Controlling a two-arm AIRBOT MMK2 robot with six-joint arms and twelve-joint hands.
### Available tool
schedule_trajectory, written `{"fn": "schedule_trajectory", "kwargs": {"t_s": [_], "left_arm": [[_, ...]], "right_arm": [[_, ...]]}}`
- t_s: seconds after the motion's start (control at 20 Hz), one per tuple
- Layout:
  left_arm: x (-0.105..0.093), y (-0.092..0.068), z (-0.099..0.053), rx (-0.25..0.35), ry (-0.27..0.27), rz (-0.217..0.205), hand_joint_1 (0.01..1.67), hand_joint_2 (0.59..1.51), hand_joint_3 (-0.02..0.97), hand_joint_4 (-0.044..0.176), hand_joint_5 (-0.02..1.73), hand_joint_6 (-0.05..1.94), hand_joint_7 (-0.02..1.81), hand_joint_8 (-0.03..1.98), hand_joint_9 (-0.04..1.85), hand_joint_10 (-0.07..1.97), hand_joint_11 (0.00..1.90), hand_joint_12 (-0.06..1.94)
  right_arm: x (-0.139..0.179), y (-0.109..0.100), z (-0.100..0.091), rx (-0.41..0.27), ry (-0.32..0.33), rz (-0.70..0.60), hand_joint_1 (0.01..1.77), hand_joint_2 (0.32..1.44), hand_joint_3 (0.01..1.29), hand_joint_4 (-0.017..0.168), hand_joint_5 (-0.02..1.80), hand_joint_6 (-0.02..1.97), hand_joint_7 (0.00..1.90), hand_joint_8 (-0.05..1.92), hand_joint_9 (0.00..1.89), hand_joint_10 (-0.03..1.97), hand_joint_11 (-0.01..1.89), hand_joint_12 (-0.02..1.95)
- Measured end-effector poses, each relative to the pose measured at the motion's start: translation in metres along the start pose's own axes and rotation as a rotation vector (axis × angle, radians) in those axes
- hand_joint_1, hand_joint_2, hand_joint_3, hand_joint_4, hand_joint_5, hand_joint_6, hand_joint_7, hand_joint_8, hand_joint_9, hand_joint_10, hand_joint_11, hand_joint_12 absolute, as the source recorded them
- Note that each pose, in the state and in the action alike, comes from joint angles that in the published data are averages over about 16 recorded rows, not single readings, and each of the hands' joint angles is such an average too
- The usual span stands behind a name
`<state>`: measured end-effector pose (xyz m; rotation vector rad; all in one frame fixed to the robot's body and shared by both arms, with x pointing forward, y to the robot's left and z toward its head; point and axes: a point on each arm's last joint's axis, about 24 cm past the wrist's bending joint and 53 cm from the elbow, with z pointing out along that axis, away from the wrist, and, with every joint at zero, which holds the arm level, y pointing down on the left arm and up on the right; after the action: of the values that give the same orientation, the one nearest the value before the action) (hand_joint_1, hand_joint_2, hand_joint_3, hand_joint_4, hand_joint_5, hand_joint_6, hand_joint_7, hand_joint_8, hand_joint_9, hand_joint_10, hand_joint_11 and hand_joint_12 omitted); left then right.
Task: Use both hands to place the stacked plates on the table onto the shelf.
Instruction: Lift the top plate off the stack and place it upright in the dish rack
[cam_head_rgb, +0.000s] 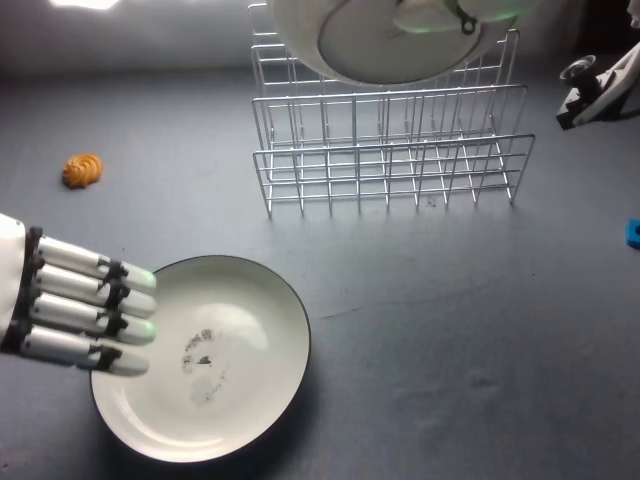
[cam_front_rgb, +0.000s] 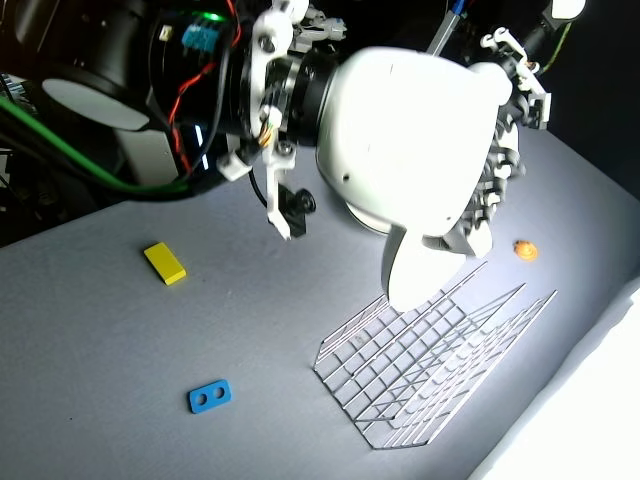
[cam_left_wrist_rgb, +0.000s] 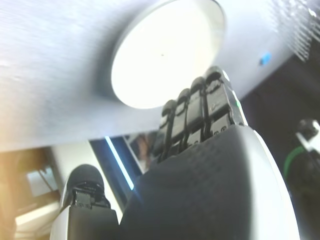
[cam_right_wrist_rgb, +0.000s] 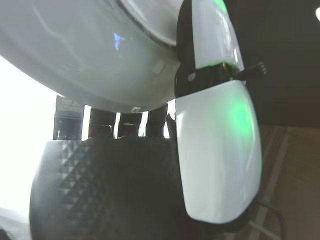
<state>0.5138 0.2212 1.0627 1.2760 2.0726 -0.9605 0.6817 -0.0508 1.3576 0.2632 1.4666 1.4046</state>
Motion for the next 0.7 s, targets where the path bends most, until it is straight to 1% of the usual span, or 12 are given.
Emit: {"fn": "schedule_trajectory", "kwargs": {"t_s": [0.3,0.7], "left_arm": [[0.019,0.011,0.007,-0.082,0.044,-0.045,0.02,1.117,0.017,0.003,0.03,0.02,0.02,0.00,0.02,0.01,0.02,0.01],[0.034,0.027,0.006,-0.182,0.074,-0.097,0.02,1.123,0.018,0.002,0.04,0.02,0.02,0.00,0.00,-0.01,0.02,0.01]], "right_arm": [[-0.011,-0.016,0.011,0.031,-0.013,0.013,1.31,0.94,0.01,-0.002,0.98,0.86,1.16,0.81,1.27,0.38,0.94,1.19],[-0.017,-0.031,0.025,0.059,-0.019,0.003,1.31,0.94,0.01,-0.002,0.98,0.89,1.14,0.85,1.24,0.41,0.92,1.21]]}}
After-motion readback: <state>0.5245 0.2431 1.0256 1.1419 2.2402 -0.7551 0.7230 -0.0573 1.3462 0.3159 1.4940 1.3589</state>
